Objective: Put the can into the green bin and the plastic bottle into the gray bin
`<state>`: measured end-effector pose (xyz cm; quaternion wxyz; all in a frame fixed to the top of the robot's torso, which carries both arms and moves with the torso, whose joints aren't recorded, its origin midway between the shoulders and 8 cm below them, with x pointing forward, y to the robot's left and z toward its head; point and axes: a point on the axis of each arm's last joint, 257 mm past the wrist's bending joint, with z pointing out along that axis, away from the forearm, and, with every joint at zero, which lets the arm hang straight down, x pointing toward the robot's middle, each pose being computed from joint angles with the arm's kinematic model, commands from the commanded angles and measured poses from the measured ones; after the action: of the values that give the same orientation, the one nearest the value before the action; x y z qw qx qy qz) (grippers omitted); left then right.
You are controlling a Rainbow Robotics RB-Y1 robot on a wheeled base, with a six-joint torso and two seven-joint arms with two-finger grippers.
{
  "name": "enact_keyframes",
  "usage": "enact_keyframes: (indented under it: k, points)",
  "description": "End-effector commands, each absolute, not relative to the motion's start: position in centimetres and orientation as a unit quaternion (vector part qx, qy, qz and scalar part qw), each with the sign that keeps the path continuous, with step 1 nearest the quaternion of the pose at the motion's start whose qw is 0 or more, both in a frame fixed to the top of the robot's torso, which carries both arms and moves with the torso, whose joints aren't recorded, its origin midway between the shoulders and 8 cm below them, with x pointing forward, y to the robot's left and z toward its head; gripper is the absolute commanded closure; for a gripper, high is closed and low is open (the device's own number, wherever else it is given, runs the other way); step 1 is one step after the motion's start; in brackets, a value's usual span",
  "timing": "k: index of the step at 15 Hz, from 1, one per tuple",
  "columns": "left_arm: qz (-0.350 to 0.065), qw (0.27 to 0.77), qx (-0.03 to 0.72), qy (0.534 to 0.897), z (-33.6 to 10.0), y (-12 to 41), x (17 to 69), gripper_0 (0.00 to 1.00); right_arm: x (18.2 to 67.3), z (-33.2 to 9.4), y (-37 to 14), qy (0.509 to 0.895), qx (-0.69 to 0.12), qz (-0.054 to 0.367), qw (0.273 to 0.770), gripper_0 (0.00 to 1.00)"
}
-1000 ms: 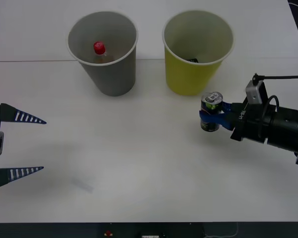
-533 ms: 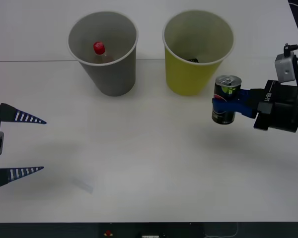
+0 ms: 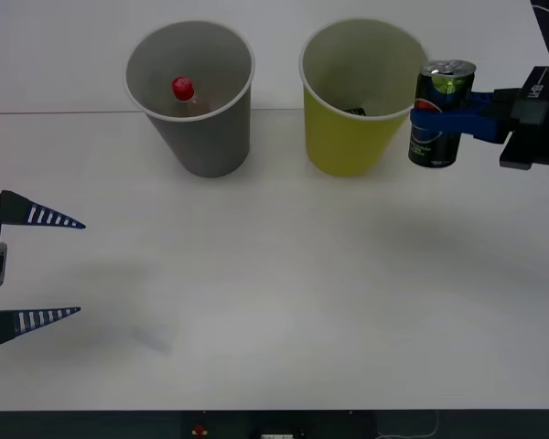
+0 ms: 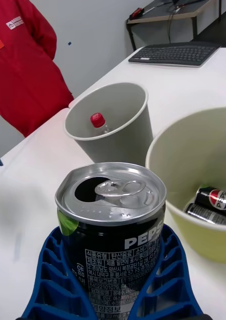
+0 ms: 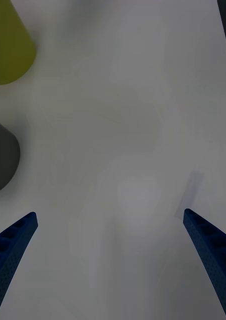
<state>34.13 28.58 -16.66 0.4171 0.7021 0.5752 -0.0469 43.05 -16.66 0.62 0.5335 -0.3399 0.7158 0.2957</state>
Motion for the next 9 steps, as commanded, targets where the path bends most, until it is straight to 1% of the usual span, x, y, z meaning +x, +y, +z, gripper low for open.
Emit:
enact_keyframes:
  k: [1,4,7,9]
  points:
    - [-0.047,0.417,0.702,0.575,-16.7,28.6,34.1,0.00,45.4,3.1,-16.9,0.729,-0.347,0.255,0.532,1.00]
    - [-0.047,0.417,0.702,0.575,-16.7,28.6,34.1,0.00,49.0,4.4,-17.6,0.745,-0.359,0.230,0.513,1.00]
    - [-0.047,0.417,0.702,0.575,-16.7,28.6,34.1,0.00,54.0,5.2,-17.8,0.753,-0.345,0.218,0.516,1.00]
    - [-0.047,0.417,0.702,0.575,-16.7,28.6,34.1,0.00,56.6,4.9,-18.3,0.761,-0.336,0.205,0.516,1.00]
